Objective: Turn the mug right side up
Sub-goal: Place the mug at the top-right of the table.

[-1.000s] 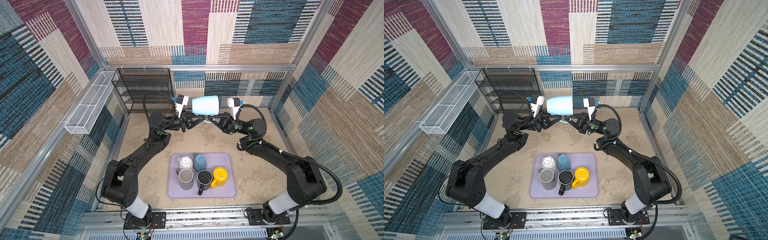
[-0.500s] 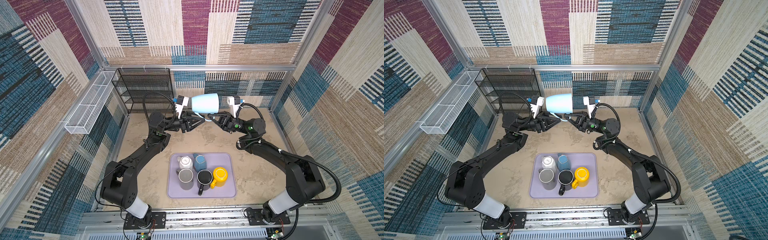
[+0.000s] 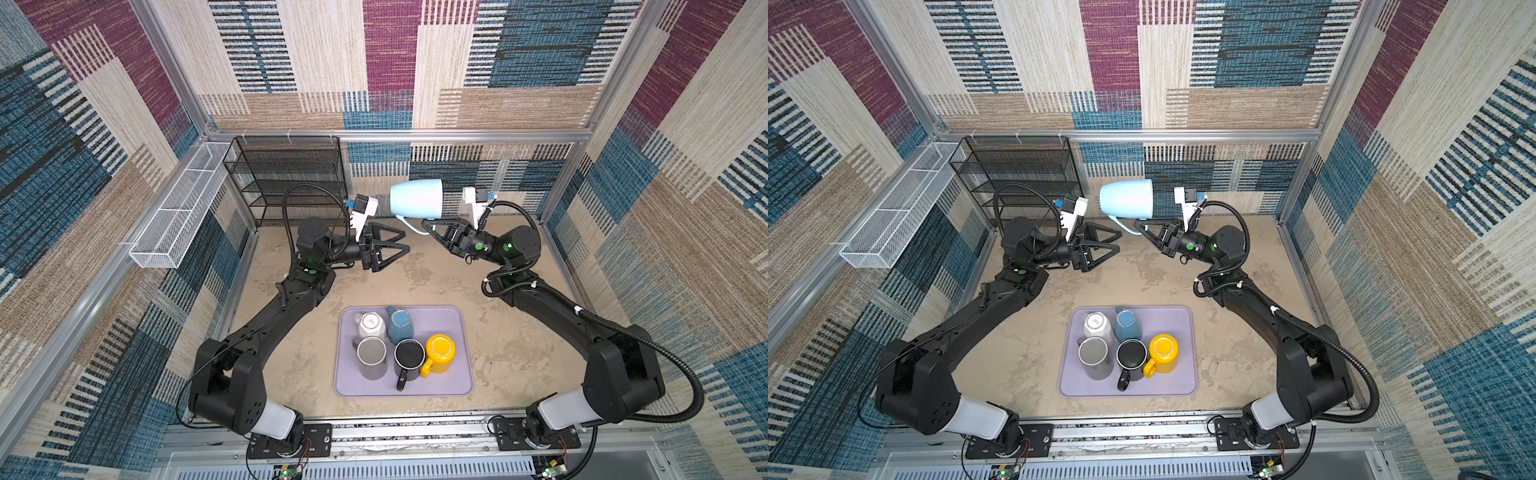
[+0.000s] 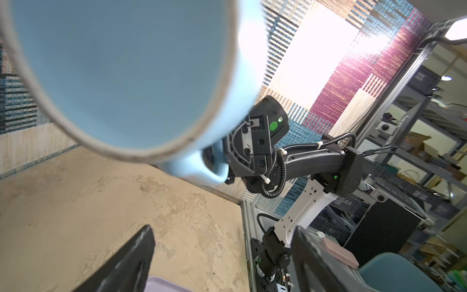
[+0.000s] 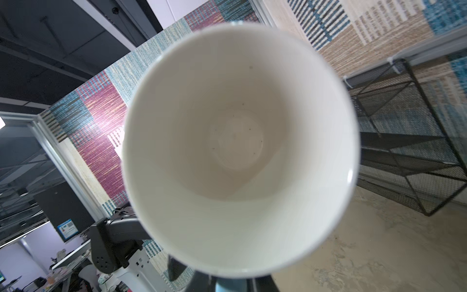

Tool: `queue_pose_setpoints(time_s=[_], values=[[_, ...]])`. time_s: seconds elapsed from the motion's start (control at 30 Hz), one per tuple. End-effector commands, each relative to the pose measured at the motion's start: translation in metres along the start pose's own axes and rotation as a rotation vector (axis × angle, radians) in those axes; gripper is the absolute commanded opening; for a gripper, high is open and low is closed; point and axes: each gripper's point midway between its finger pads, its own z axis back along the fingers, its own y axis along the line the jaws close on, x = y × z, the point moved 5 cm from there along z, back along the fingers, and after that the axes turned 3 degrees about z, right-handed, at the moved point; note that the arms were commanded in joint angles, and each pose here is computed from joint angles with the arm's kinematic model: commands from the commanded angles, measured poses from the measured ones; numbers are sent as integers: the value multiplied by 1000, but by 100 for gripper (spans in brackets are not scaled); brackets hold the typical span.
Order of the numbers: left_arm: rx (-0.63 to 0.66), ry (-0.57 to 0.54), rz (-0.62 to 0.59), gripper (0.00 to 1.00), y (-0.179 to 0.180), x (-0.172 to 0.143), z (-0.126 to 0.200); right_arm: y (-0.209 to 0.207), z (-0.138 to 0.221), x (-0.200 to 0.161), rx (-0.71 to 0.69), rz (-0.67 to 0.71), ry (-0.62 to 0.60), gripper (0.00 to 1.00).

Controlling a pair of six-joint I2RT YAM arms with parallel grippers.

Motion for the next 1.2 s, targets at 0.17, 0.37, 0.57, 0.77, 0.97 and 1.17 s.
queue_pose_setpoints(time_s=[0.17, 0.37, 0.57, 0.77, 0.97, 1.17], values=[[341, 112, 16, 82, 28, -27, 17, -40, 22, -8, -219, 32, 50, 0], [526, 142, 30, 80, 39, -39, 34, -77, 47, -13, -393, 20, 128, 0], [680, 231, 70, 80, 47, -49, 48, -116, 69, -16, -589, 1, 186, 0], [709, 219, 41, 79, 37, -53, 56, -156, 91, -17, -750, -10, 217, 0], [729, 218, 37, 79, 31, -56, 62, -193, 105, -18, -884, -8, 273, 0], [780, 244, 48, 79, 32, -58, 68, -225, 120, -19, -1019, -6, 328, 0]])
